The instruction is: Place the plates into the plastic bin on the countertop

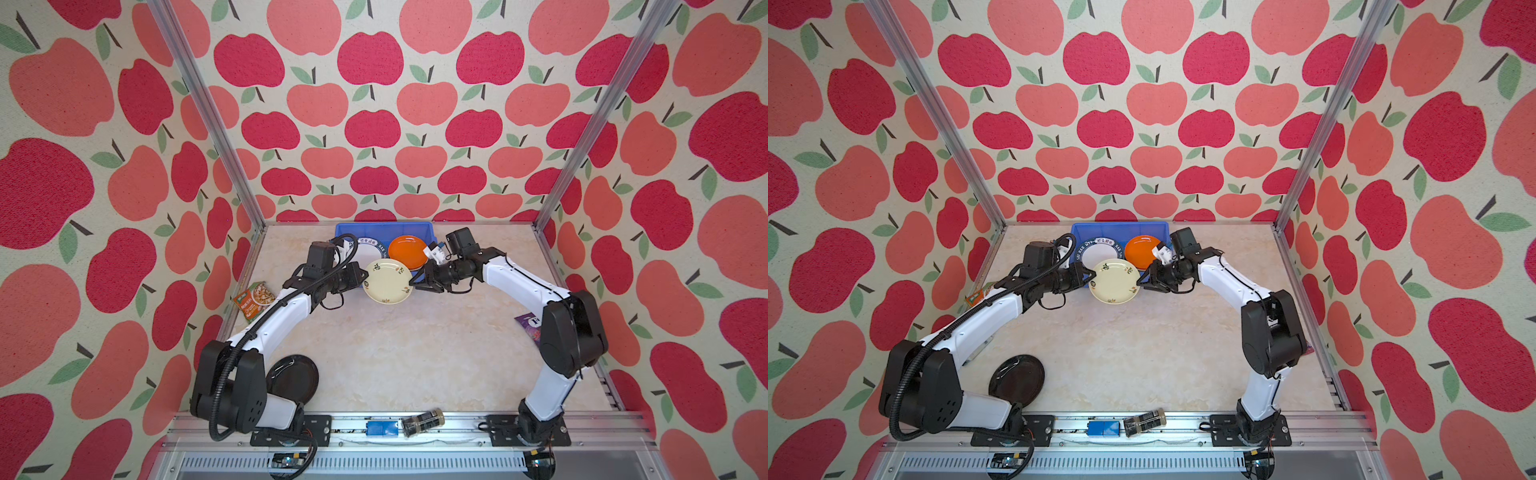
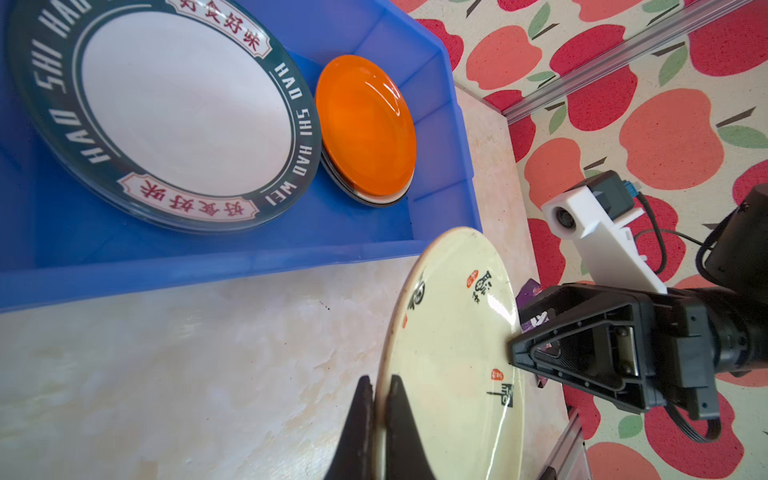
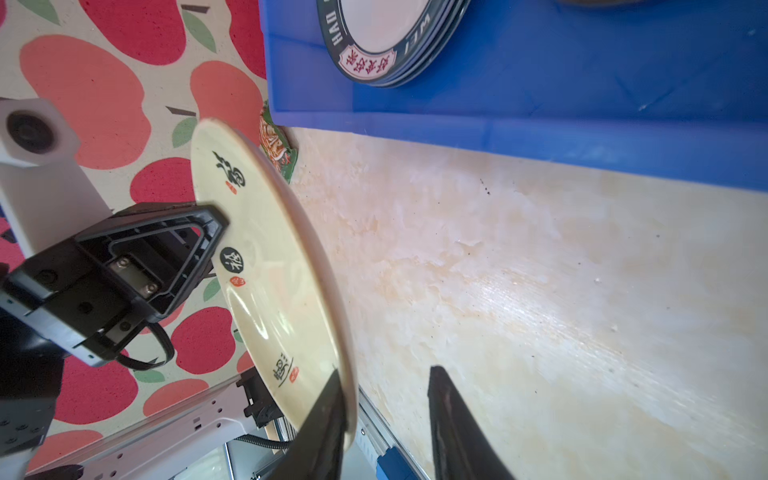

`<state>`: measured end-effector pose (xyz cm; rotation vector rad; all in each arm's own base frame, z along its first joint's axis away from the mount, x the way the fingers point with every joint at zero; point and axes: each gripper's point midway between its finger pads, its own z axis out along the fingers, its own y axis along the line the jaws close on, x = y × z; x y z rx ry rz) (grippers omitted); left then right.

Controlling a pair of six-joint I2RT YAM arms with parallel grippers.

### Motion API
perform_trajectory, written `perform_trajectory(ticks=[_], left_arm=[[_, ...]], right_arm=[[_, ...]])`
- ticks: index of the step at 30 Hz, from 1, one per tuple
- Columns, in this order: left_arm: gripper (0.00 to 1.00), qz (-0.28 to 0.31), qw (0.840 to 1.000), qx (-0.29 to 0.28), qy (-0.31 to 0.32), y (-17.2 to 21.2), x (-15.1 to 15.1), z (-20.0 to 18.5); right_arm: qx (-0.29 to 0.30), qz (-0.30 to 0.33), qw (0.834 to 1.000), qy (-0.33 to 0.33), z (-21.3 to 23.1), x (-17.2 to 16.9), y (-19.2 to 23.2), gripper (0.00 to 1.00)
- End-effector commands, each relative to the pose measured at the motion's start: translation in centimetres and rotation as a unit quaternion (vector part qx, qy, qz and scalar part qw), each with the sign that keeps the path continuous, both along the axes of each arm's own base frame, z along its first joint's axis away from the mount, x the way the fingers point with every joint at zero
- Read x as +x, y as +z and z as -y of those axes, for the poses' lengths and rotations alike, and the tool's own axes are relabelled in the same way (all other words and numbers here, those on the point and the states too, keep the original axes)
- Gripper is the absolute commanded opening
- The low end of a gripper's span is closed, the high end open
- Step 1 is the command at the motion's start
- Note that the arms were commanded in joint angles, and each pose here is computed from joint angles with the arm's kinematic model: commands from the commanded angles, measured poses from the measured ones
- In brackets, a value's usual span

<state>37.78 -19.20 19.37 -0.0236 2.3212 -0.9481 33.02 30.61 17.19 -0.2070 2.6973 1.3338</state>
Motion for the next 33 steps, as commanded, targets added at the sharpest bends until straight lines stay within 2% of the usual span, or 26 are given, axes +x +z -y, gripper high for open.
perform_trajectory(ticks=[1, 5, 11, 19, 25, 33], left_arm=[[0.0, 0.04, 0.999, 0.005, 0.011, 2.6, 2.7, -0.4], [0.0, 0.053, 0.999, -0.007, 0.011, 3.4, 5.8, 0.6], [0.0, 0.053, 0.998, -0.011, 0.007, 2.5, 11.0, 2.7], [0.0, 0.039, 0.999, -0.006, 0.005, -1.4, 16.5, 5.8], [0.0, 0.029, 0.999, -0.001, 0.014, -4.3, 18.9, 6.9], [0.0, 0.02, 0.999, 0.018, 0.019, -6.8, 20.0, 7.8]], right_arm=[[-0.001, 0.033, 0.998, -0.059, 3.8, 2.1, 2.2, 0.36], [0.004, 0.045, 0.995, -0.086, 6.1, 3.3, 3.2, 0.36], [0.018, 0.051, 0.993, -0.107, 7.2, 4.1, 3.8, 0.36], [0.021, 0.052, 0.991, -0.122, 8.2, 5.0, 3.5, 0.36], [0.026, 0.049, 0.991, -0.119, 8.4, 5.2, 3.2, 0.36], [0.028, 0.041, 0.992, -0.118, 8.6, 5.6, 2.4, 0.36]])
